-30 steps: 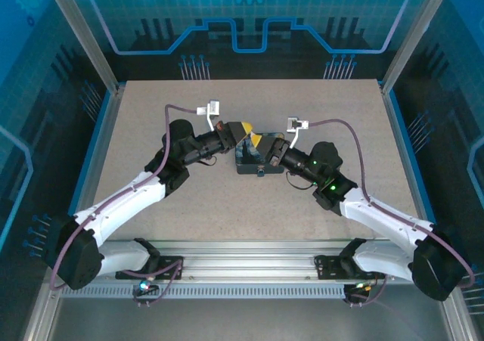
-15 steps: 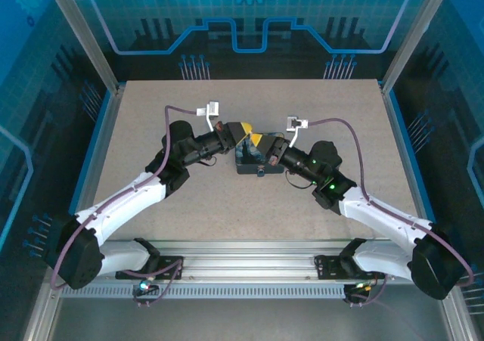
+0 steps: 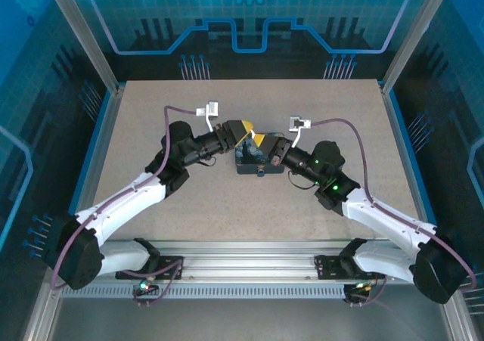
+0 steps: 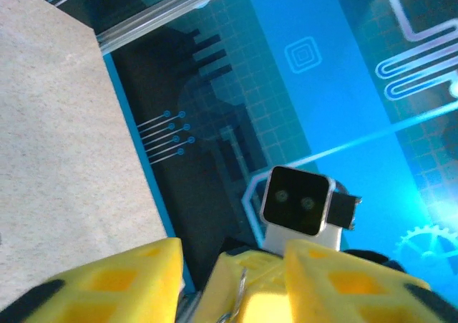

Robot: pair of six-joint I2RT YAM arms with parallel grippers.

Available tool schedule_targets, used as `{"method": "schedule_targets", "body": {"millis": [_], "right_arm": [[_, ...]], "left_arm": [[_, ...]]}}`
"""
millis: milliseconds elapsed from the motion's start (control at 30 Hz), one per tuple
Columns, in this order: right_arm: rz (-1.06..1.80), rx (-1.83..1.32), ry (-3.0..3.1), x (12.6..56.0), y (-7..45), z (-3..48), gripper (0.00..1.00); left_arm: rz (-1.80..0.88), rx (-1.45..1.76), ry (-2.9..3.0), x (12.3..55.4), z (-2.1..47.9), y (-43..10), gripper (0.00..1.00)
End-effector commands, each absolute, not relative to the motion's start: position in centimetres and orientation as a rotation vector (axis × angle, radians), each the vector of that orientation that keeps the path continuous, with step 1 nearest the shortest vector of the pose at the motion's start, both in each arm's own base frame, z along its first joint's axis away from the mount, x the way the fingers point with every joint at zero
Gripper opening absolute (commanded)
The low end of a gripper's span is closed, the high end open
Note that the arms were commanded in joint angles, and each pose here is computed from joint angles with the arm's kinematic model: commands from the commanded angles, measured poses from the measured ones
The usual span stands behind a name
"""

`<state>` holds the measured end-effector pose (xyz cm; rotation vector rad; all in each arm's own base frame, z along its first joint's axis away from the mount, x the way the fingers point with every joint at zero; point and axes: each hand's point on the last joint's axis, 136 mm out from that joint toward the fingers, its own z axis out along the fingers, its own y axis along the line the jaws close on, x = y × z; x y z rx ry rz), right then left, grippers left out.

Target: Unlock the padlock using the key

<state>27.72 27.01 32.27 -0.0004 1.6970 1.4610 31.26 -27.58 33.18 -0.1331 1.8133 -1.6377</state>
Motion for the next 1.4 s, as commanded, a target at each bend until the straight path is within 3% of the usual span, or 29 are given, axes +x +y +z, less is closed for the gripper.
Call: {"method": "schedule_targets", "body": {"millis": [0,100,300,500,767,1100,1367], "right_arm": [[1.387,0.025,1.739,27.7,24.9,31.1,0.0],[1.291,0.077,1.797,27.8,22.2,29.6,0.0],[0.952,0.14,1.967,27.9,16.5,26.1,0.0],[0.577,0.141,2.112,29.4,12.6,23.0,0.0],[0.314,0.111,2.246,32.3,11.4,19.3,0.0],[0.094,0.061,2.412,37.4,12.0,14.8,0.0],[0.009,0.015,2.569,39.8,13.6,9.9,0.0]], "left_arm": [[-1.56,-0.149,1.829,31.0,32.4,-25.9,0.62],[-1.468,-0.168,1.887,30.9,30.6,-24.6,0.78],[-1.238,-0.186,2.053,30.6,25.7,-22.5,0.98],[-1.023,-0.18,2.193,32.0,20.9,-21.6,0.99],[-0.886,-0.209,2.25,36.5,17.1,-21.9,0.96],[-0.914,-0.27,2.296,42.5,14.1,-23.3,0.94],[-0.987,-0.285,2.351,44.9,12.6,-25.0,0.89]]}}
